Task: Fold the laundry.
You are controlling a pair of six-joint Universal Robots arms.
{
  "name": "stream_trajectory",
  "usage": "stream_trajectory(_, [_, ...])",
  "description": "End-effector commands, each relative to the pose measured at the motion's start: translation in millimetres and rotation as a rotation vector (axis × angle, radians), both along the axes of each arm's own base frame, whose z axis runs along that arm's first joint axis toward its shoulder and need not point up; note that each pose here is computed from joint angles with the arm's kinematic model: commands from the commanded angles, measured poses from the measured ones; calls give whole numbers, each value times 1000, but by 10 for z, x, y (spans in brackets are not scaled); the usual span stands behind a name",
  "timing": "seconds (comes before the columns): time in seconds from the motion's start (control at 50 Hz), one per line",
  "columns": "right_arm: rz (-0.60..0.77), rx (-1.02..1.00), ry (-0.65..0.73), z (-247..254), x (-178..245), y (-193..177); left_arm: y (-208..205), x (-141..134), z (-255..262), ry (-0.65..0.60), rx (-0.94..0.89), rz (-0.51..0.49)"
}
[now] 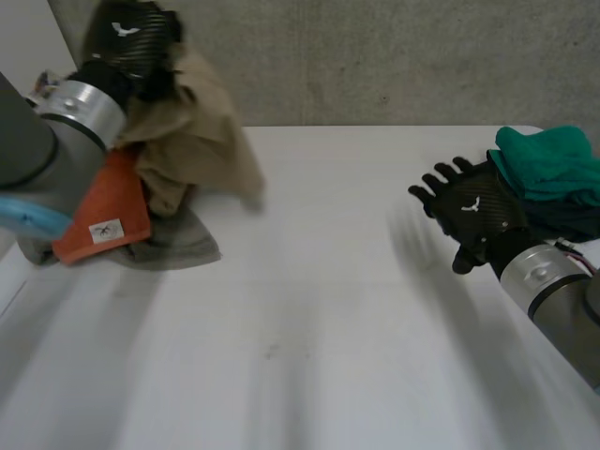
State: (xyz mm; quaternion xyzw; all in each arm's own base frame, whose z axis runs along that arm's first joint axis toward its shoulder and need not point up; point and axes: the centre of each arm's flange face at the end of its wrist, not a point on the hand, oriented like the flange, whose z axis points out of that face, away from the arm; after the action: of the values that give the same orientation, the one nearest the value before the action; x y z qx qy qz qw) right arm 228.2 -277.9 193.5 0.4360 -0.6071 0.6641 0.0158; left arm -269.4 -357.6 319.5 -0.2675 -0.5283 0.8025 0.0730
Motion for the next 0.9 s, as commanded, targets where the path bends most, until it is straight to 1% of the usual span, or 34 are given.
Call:
stream_trajectory(0.02, [-29, -14, -48, 171, -53, 7, 869, -723, -403, 39, 186, -273])
stream_trajectory(0.08, [-47, -1, -72, 180, -74, -13, 1071, -957, -687, 5, 254, -340])
stream_trajectory(0.1, [-63, 5, -84, 184, -100, -37, 1142, -1068, -892, -19, 303, -366])
stream_trajectory(0.16, [-83, 19, -103, 180, -139, -66, 1282, -1190, -1166, -67, 381, -401])
stream_trajectory(0.18, [-85, 23, -106, 179, -143, -68, 1340, -1209, -1275, -95, 429, -409])
stream_trajectory(0.24, [-91, 35, -121, 173, -157, -77, 1392, -1181, -1329, -134, 479, -404])
stream_trajectory(0.32, [-93, 72, -147, 168, -147, -56, 1414, -1109, -1122, -137, 480, -391])
stream_trajectory(0.34, [-96, 91, -153, 166, -149, -47, 1397, -1042, -960, -119, 457, -378])
stream_trajectory(0.4, [-101, 166, -161, 159, -150, -2, 1310, -877, -777, -99, 436, -335])
stream_trajectory(0.42, [-104, 186, -160, 155, -152, 9, 1254, -764, -700, -86, 426, -305])
stream_trajectory(0.52, [-73, 338, -149, 69, -70, 220, 1123, -450, -667, -71, 431, -218])
stream_trajectory(0.54, [-56, 368, -157, 46, -22, 283, 1069, -390, -681, -69, 436, -196])
stream_trajectory(0.56, [-51, 374, -165, 43, 0, 304, 945, -265, -736, -67, 451, -150])
stream_trajectory(0.6, [-42, 382, -184, 28, 42, 333, 801, -146, -801, -72, 460, -104])
stream_trajectory(0.62, [-33, 387, -206, -7, 84, 346, 665, -49, -900, -97, 469, -63])
stream_trajectory(0.68, [-21, 393, -236, -112, 148, 341, 454, 48, -1103, -167, 474, -14])
stream_trajectory(0.7, [-8, 392, -235, -195, 199, 352, 329, 83, -1277, -233, 480, 7])
stream_trajectory(0.76, [20, 382, -229, -291, 306, 404, 118, 141, -1488, -337, 460, 36])
stream_trajectory(0.78, [32, 368, -227, -312, 363, 433, -17, 222, -1617, -396, 455, 62])
stream_trajectory(0.86, [21, 323, -227, -326, 444, 445, -234, 407, -1896, -502, 479, 125])
stream_trajectory(0.9, [10, 317, -226, -363, 454, 425, -291, 420, -1987, -519, 484, 136])
